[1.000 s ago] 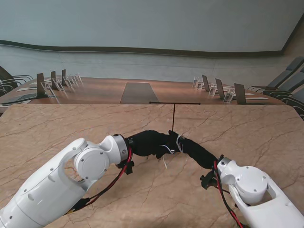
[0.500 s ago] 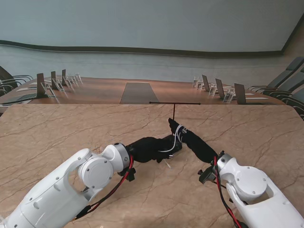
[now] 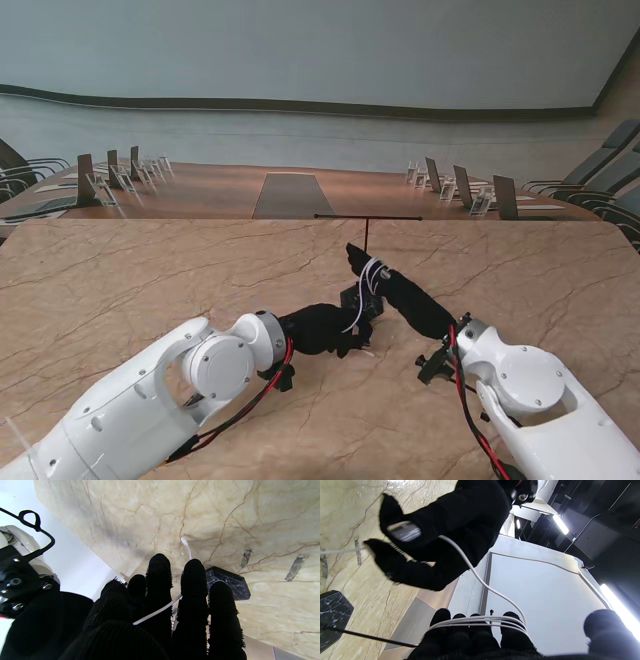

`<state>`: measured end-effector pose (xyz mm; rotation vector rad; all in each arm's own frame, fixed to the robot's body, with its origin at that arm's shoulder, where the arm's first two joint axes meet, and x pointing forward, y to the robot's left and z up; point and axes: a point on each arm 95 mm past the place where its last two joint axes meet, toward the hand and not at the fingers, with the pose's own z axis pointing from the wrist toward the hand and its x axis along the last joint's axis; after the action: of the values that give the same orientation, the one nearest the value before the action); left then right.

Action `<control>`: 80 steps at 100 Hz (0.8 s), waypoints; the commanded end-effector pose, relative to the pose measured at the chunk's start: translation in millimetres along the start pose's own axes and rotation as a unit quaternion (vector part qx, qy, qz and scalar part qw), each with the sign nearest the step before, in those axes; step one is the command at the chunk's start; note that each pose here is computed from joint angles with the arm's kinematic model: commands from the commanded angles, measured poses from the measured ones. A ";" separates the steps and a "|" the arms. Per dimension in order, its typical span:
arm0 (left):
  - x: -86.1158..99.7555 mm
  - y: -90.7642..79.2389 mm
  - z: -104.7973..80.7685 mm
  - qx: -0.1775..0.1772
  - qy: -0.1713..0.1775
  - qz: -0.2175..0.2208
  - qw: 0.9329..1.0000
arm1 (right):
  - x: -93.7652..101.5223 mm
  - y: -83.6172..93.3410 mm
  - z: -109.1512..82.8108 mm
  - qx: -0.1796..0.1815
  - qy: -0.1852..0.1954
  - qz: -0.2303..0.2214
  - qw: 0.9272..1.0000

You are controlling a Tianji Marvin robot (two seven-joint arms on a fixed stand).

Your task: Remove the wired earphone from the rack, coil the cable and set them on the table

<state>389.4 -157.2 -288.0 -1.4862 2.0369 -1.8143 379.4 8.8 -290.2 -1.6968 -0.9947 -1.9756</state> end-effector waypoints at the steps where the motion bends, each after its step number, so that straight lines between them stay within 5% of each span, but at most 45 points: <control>1: -1.2 5.8 4.7 -0.008 -0.005 -0.010 1.000 | 7.8 -5.5 4.7 0.012 0.012 0.000 1.000; 35: -8.4 11.1 17.4 -0.017 -0.019 -0.029 0.999 | 25.9 -14.6 11.4 0.049 0.041 -0.037 0.997; 80: -18.3 9.6 23.7 -0.016 -0.038 -0.026 0.999 | 36.6 -25.3 19.5 0.090 0.068 -0.015 0.994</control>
<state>406.1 -162.7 -309.1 -1.5865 2.0229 -1.7306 371.2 39.3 -267.1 -1.4800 -1.1060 -1.9331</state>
